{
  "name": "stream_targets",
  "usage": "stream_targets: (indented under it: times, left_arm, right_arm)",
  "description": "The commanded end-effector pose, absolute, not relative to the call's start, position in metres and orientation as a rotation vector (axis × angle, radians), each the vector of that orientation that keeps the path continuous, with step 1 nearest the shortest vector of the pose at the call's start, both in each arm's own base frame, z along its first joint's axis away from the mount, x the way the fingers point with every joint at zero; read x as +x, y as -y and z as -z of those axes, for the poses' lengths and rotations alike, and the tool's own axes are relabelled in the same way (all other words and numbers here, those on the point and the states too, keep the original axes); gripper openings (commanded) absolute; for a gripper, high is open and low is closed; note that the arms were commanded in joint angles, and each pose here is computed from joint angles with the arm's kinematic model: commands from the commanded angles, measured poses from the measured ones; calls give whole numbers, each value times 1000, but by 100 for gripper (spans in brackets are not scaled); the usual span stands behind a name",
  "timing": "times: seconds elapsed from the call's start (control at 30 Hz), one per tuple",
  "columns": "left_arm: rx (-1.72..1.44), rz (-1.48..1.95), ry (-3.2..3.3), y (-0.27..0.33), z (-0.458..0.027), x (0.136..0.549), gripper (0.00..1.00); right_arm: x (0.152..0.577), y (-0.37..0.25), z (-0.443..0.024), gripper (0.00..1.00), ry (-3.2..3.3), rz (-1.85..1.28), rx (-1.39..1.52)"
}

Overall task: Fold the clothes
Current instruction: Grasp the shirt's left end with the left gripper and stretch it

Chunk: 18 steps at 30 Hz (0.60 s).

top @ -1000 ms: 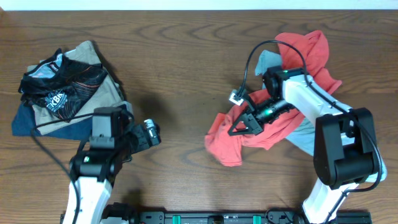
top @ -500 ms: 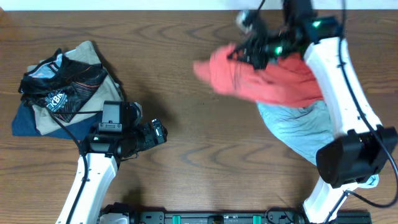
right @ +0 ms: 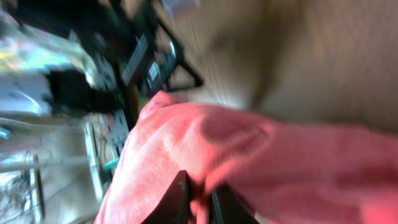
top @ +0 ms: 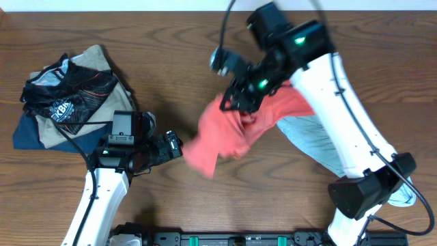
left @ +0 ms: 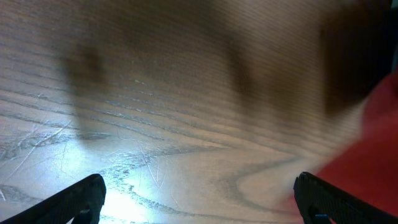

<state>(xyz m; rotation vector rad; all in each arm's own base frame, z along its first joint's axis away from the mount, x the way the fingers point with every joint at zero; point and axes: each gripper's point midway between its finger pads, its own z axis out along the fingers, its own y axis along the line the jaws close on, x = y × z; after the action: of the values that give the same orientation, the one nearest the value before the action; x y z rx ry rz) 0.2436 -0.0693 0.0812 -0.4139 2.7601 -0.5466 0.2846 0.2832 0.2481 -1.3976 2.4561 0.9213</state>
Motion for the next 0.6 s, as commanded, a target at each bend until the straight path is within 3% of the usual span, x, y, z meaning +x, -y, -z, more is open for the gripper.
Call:
stream_targets:
  times: [0.0, 0.07, 0.13, 0.2, 0.37, 0.57]
  left_arm:
    - [-385, 523, -2749, 68, -86, 248, 98]
    - [-384, 524, -2749, 68, -86, 248, 98]
    - [-384, 526, -2749, 68, -86, 248, 98]
    - [-379, 546, -2750, 71, -86, 247, 98]
    - [-335, 567, -2763, 79, -86, 245, 98]
    - [-127, 588, -2805, 111, -77, 240, 98]
  right_arm:
    - [296, -262, -220, 21, -2588, -606, -1383]
    - [314, -248, -214, 30, -2662, -441, -1251]
    - [339, -226, -212, 48, -2721, -254, -1045]
    - [361, -200, -212, 59, -2758, -84, -827]
    - [391, -143, -213, 66, -2810, 59, -431]
    - [395, -85, -195, 78, -2919, 21, -188]
